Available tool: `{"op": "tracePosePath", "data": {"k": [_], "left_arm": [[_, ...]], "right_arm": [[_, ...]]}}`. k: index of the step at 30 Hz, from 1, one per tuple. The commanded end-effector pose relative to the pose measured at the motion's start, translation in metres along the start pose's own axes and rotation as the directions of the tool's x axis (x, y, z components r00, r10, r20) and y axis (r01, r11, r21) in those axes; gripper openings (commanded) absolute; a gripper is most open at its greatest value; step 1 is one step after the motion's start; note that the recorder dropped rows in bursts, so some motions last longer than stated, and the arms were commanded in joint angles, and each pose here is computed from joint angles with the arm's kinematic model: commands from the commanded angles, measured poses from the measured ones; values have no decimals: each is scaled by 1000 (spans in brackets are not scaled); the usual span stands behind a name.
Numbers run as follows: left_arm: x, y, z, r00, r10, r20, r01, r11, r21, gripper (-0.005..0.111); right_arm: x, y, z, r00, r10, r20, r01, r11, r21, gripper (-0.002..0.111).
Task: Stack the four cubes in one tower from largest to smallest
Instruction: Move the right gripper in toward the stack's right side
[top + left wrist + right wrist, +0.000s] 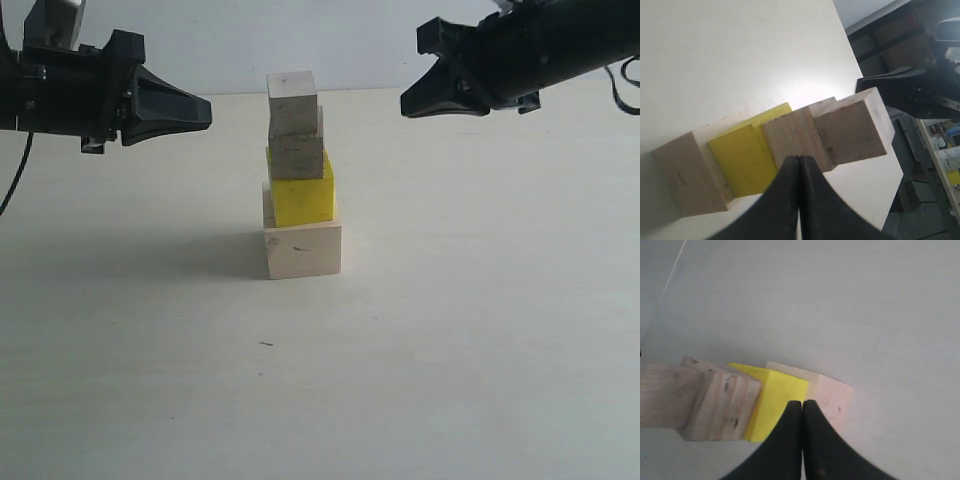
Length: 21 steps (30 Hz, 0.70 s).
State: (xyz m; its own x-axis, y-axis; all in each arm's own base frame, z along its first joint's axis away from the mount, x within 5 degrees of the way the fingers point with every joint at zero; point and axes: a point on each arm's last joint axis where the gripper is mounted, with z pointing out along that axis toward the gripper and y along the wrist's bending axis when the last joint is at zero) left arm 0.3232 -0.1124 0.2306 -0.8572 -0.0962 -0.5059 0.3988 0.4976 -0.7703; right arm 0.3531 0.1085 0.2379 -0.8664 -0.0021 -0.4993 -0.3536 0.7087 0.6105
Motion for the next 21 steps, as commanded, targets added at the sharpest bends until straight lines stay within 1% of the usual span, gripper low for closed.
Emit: {"op": "tracePosePath", "data": {"k": [1, 4, 8, 12, 16, 21], "left_arm": [[1, -7, -1, 1000, -10, 3, 10, 999, 35, 0], [0, -7, -1, 1000, -18, 13, 18, 999, 41, 0], [0, -7, -1, 1000, -21, 17, 20, 999, 41, 0], [0, -7, -1, 1000, -21, 17, 20, 999, 41, 0], [0, -7, -1, 1000, -21, 17, 20, 999, 41, 0], [-1, -7, -1, 1000, -17, 19, 17, 999, 39, 0]], "right_arm": [[2, -6, 17, 999, 30, -14, -32, 992, -120, 0], [2, -4, 23, 999, 43, -12, -44, 977, -211, 0], [3, -7, 28, 998, 58, -11, -59, 973, -222, 0], [2, -7, 33, 997, 80, -1, -77, 956, -285, 0], [3, -8, 35, 997, 82, -7, -80, 951, -300, 0], [6, -3, 40, 997, 73, -20, -76, 941, -329, 0]]}}
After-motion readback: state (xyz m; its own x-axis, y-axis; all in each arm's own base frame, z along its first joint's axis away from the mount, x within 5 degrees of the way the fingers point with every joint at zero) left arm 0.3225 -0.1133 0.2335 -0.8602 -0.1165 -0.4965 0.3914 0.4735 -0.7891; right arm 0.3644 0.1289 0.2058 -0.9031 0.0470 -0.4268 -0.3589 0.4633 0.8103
